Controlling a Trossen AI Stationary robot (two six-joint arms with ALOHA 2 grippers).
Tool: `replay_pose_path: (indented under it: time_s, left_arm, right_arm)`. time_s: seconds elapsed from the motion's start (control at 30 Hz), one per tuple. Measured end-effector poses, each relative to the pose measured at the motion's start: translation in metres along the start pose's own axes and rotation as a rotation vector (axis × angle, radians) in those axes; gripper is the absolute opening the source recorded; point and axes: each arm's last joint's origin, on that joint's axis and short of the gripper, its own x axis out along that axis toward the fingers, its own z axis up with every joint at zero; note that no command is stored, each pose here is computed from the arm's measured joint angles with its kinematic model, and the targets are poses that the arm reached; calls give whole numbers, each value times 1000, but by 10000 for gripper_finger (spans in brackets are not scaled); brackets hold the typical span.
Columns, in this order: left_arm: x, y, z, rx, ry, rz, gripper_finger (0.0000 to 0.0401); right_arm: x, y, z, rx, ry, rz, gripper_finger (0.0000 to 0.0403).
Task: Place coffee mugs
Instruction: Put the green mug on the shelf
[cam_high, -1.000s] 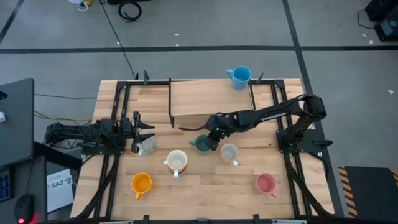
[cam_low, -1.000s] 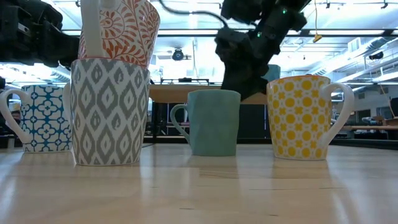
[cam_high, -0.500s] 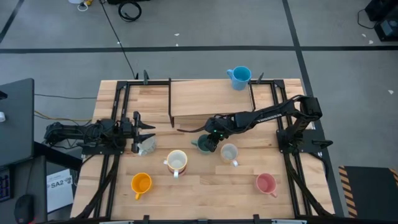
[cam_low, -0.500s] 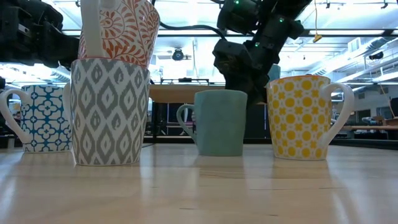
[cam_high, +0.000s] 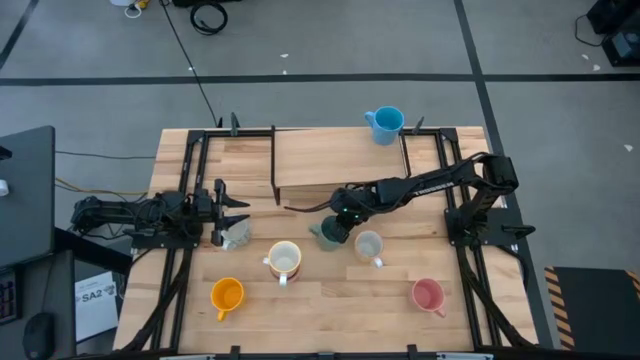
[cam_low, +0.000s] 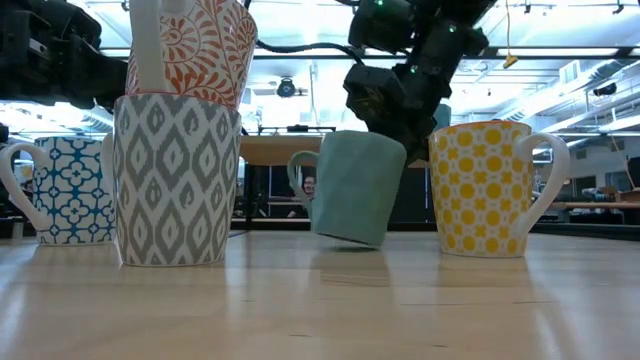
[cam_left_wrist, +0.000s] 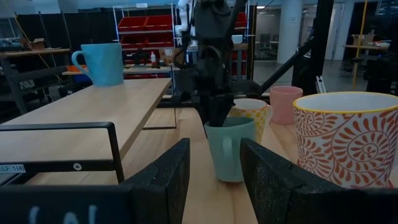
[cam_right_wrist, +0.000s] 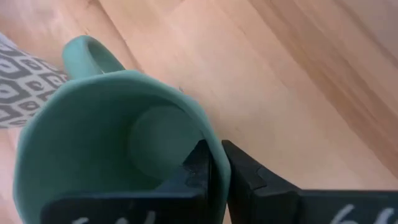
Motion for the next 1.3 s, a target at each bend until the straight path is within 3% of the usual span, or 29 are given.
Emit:
replay_pose_path:
  time_s: [0.27,0.63,0.87,1.3]
  left_arm:
    - [0,0,0,0,0,0,148]
    - [0,0,0,0,0,0,148]
    - [0,0,0,0,0,0,148]
    - [0,0,0,0,0,0,148]
  right_arm:
    - [-37,18,22,24,66,-41,34]
    - [-119,31,66,60,49,-53,34]
    - [-155,4,100,165,-47,-82,34]
    - [-168,-67,128,488,-126,-259,34]
